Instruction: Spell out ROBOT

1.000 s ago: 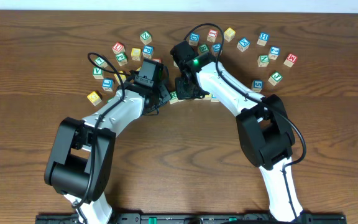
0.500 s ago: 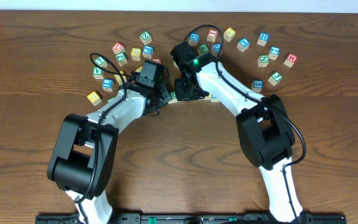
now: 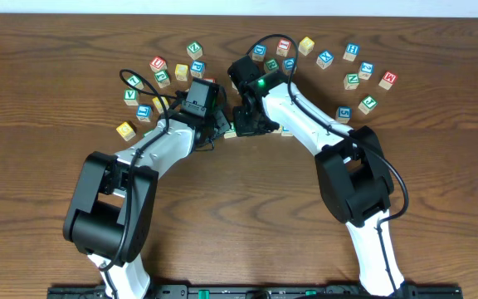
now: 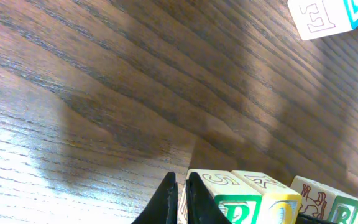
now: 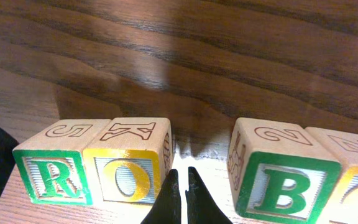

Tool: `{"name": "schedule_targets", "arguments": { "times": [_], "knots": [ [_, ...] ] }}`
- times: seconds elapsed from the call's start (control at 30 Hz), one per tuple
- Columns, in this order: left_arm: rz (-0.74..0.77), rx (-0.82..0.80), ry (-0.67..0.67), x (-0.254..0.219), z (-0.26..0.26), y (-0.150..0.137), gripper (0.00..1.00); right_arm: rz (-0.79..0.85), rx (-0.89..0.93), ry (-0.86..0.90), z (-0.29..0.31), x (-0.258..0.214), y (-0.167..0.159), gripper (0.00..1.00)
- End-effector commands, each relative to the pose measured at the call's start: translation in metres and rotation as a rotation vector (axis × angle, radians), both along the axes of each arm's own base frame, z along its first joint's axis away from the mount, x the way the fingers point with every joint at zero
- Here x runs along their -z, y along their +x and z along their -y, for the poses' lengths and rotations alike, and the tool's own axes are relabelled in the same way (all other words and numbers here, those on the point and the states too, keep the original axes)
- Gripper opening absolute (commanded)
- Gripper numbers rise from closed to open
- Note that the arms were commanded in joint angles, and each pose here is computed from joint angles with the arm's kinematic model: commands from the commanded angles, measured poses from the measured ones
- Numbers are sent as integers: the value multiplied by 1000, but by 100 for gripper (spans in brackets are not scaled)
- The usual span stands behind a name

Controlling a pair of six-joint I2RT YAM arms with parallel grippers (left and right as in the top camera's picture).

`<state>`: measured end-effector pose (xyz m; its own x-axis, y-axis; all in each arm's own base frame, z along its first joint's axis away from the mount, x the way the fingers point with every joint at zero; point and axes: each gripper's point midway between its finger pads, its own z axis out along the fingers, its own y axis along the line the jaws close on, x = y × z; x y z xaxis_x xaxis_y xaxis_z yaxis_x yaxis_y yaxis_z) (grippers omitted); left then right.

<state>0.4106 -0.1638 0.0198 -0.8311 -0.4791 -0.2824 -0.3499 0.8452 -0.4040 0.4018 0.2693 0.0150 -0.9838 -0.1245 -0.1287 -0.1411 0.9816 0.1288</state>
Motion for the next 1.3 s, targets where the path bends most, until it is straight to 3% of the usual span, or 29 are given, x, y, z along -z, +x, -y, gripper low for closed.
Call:
{"name": "schedule_targets", "arguments": {
  "times": [0.0, 1.27],
  "knots": [
    [-8, 5, 14, 6, -2, -2, 7, -7, -25, 12, -9, 2, -3, 1],
    [15, 6, 4, 14, 2, 7, 8, 12, -43, 29, -20, 1, -3, 1]
  ]
}}
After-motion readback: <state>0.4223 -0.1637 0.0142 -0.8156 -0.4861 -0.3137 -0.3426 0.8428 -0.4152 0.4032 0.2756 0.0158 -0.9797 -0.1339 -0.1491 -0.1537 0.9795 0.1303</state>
